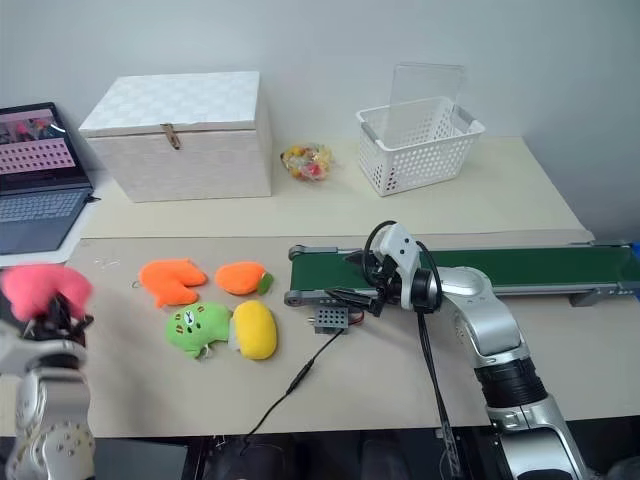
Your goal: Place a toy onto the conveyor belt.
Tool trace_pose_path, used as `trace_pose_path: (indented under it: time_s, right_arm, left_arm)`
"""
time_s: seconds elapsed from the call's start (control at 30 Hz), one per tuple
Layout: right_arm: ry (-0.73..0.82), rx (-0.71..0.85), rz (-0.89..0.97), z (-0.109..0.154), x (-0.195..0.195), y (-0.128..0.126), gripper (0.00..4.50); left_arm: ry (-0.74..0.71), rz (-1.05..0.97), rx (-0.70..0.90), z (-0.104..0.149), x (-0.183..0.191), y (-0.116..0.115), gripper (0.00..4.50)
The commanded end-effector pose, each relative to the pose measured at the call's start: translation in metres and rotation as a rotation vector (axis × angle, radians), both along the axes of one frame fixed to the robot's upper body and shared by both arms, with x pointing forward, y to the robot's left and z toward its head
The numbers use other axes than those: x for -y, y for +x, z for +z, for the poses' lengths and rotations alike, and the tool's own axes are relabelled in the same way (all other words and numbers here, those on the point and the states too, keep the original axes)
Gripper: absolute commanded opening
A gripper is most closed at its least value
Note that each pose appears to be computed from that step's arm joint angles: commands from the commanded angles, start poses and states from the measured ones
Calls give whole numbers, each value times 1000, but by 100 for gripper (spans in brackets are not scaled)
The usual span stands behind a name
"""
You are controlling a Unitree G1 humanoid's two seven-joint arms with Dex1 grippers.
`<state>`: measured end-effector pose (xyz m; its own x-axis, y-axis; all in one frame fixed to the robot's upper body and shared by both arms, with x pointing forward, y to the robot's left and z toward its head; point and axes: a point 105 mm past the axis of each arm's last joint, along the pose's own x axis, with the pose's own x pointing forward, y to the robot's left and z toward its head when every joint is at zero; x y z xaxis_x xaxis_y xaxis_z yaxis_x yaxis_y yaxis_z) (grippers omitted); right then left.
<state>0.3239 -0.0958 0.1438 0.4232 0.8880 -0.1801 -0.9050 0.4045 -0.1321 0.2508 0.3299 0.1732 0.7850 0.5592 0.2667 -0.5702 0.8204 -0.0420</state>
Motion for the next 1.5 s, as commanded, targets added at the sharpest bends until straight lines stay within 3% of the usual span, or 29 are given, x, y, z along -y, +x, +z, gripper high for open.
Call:
trace_pose_path:
  time_s: [0.03, 0.1, 0.2, 0.33, 0.5, 0.7, 0.9, 1.0, 1.2, 1.5]
  right_arm:
    - [21, 70, -8, 15, 0, 2, 450]
    - [34, 72, -14, 17, -1, 2, 450]
    - [43, 72, -23, 16, -3, 3, 450]
    - [60, 76, -42, 16, -2, 4, 450]
    - [92, 84, -75, 18, 0, 4, 450]
    - [122, 94, -115, 20, 2, 6, 450]
    - [112, 100, -119, 17, 4, 3, 450]
    - [72, 104, -114, 14, 9, 0, 450]
    - [23, 105, -102, 10, 21, -5, 450]
    - [-30, 111, -91, 13, 45, -13, 450]
  left_arm:
    - [687, -75, -121, 35, 70, 35, 131]
    - [1033, -202, -183, 25, 113, 57, 131]
    - [1380, -377, -152, 7, 163, 71, 131]
    - [1705, -557, -25, -8, 200, 79, 131]
    - [1942, -712, 54, -24, 207, 92, 131]
    - [2027, -862, 107, -34, 215, 97, 131]
    - [2008, -954, 129, -48, 224, 93, 131]
    - [1972, -972, 104, -51, 223, 95, 206]
    - [1952, -973, 12, -59, 215, 102, 420]
    - [1798, -990, -96, -47, 194, 98, 420]
